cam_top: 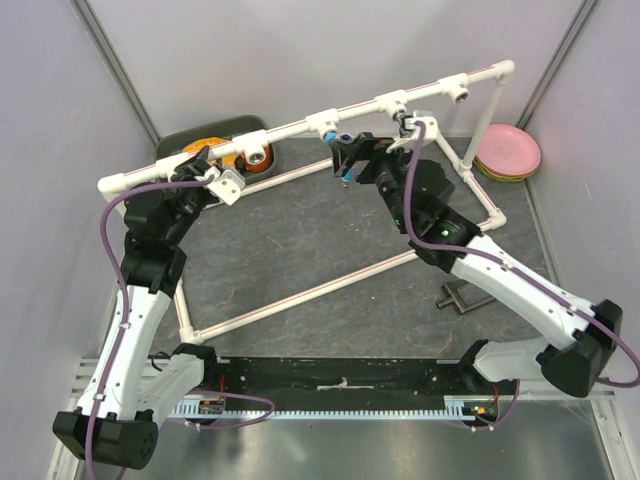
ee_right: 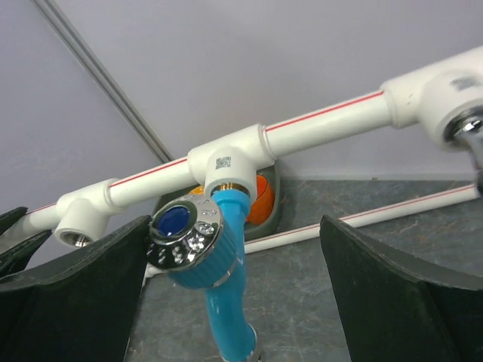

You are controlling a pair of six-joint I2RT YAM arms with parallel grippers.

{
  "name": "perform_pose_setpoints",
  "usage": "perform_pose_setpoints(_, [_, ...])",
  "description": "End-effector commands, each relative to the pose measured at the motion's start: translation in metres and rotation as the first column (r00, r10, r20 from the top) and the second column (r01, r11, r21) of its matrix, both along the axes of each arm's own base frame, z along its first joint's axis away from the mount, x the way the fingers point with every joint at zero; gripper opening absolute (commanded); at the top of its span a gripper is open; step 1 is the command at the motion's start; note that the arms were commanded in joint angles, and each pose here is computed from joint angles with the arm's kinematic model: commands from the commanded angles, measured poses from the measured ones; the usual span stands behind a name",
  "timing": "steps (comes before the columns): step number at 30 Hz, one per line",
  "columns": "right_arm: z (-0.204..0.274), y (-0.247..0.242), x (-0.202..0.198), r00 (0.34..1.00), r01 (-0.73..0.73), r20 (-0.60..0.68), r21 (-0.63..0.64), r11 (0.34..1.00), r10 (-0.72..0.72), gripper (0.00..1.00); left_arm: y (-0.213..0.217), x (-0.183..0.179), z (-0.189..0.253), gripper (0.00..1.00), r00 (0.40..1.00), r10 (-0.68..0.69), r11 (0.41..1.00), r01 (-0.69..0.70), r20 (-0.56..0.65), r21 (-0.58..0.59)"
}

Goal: Install the water faucets

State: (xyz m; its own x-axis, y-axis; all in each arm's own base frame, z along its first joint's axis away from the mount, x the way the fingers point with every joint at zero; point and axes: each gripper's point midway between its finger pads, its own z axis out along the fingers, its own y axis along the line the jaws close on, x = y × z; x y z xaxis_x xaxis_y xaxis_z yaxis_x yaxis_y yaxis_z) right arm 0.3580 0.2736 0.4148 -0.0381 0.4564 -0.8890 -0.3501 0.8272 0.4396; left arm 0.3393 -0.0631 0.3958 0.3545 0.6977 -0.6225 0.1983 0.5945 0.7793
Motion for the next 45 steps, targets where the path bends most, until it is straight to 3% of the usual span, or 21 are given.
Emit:
perform_pose_setpoints(1, [0.063,-0.05,-0.031,0.981,0.053,0.188,-0.021,0.998,-0.048,0.98,0.033,0.009,-0.027,0.27,0.981,0.16,0.985,-0.166,-0.108,-0.047])
perform_pose_setpoints(3, [0.073,-0.064,-0.046,0.973,0.058,0.228,-0.06,0.996,-0.043,0.98,0.032,0.008,-0.024,0.32,0.983,0.154,0.985,-0.161,-0.103,-0.059])
perform_pose_setpoints(10, [0.087,-0.142,-0.096,0.928,0.224,0.337,-0.172,0.959,-0.157,0.98,0.024,-0.006,0.012,0.67,0.992,0.109,0.976,-0.118,-0.059,-0.183])
perform_pose_setpoints(12, [0.075,-0.159,-0.102,0.923,0.27,0.333,-0.195,0.943,-0.196,0.98,0.018,-0.016,0.029,0.78,0.996,0.075,0.959,-0.084,-0.046,-0.271])
perform_pose_setpoints(18, [0.057,-0.218,-0.138,0.879,0.395,0.367,-0.2,0.897,-0.305,0.98,0.007,-0.074,0.078,0.94,0.997,-0.025,0.862,0.055,0.067,-0.503])
perform_pose_setpoints(23, [0.033,-0.252,-0.163,0.851,0.447,0.386,-0.173,0.878,-0.357,0.98,0.02,-0.129,0.091,0.99,0.993,0.007,0.762,0.072,0.119,-0.643])
perform_pose_setpoints(31, [-0.007,-0.295,-0.195,0.802,0.519,0.409,-0.116,0.847,-0.435,0.98,0.025,-0.203,0.059,1.0,0.986,-0.022,0.694,0.135,0.166,-0.707])
perform_pose_setpoints(38, [-0.045,-0.301,-0.193,0.833,0.525,0.33,-0.218,0.823,-0.444,0.98,0.029,-0.227,0.012,1.0,0.981,-0.027,0.612,0.169,0.194,-0.772])
perform_pose_setpoints(45, [-0.043,-0.302,-0.197,0.846,0.503,0.299,-0.176,0.846,-0.441,0.98,0.024,-0.202,-0.031,1.0,0.997,-0.047,0.569,0.073,0.057,-0.819])
